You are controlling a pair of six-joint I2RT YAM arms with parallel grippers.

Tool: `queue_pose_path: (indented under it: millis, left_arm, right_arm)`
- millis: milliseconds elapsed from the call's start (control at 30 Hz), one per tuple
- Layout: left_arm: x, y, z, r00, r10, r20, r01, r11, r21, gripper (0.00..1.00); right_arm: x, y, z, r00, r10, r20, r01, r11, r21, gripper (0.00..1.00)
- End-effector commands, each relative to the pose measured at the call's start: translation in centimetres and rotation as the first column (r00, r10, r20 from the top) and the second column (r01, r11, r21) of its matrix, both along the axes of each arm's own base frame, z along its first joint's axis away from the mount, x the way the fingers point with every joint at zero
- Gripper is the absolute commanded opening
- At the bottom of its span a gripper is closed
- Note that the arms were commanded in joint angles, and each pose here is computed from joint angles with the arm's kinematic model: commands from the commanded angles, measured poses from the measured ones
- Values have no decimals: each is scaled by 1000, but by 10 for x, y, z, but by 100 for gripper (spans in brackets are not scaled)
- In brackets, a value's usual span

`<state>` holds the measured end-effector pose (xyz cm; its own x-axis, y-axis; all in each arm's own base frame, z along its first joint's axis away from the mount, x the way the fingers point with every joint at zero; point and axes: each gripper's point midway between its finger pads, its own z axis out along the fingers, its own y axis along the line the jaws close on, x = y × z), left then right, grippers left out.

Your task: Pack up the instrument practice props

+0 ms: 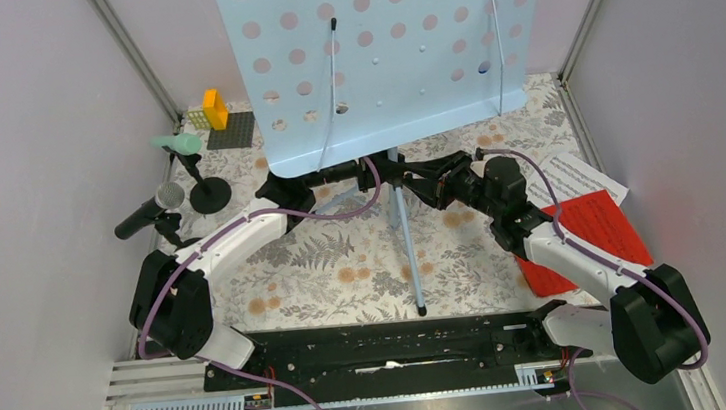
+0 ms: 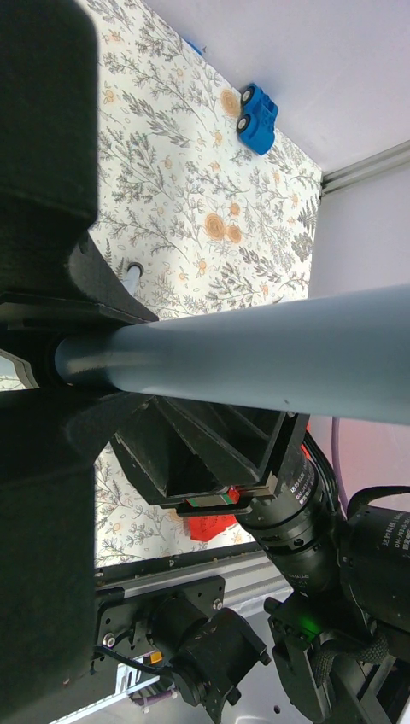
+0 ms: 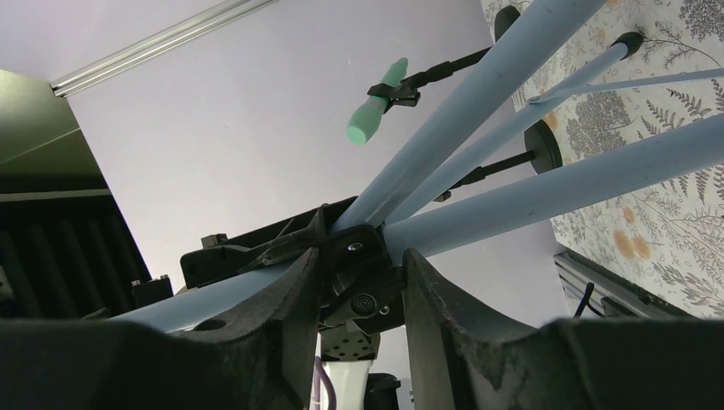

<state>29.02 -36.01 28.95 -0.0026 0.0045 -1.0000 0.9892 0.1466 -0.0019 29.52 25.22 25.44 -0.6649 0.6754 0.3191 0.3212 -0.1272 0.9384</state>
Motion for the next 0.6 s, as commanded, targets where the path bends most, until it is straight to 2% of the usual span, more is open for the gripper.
queue_pose_path:
  millis: [0, 200, 233, 333, 367, 433, 567]
  left_arm:
    - [-16, -6, -43, 991, -24, -130, 39, 993, 109, 0]
    - [-16, -6, -41, 991, -21, -130, 36, 993, 109, 0]
    - [-16, -6, -41, 992, -21, -128, 35, 993, 109, 0]
    - [-16, -6, -41, 992, -22, -127, 36, 993, 110, 0]
    - [-16, -6, -41, 992, -20, -127, 34, 993, 110, 0]
    - [-16, -6, -41, 992, -20, -127, 34, 993, 112, 0]
    - [-16, -6, -40, 992, -15, -122, 29, 993, 113, 0]
  right_arm:
    - [-19, 15, 34, 987, 93, 128, -97, 995, 28, 0]
    - [-19, 16, 24, 984, 108, 140, -107, 994, -14, 0]
    - [-19, 17, 22, 983, 118, 141, -115, 993, -27, 3]
    - [-22, 21, 14, 981, 149, 122, -147, 989, -24, 37]
    - [-22, 21, 12, 982, 149, 113, -149, 989, -11, 44]
    - [-23, 20, 10, 985, 143, 100, -144, 990, 3, 52]
    - [-22, 12, 8, 992, 89, 87, -90, 996, 9, 61]
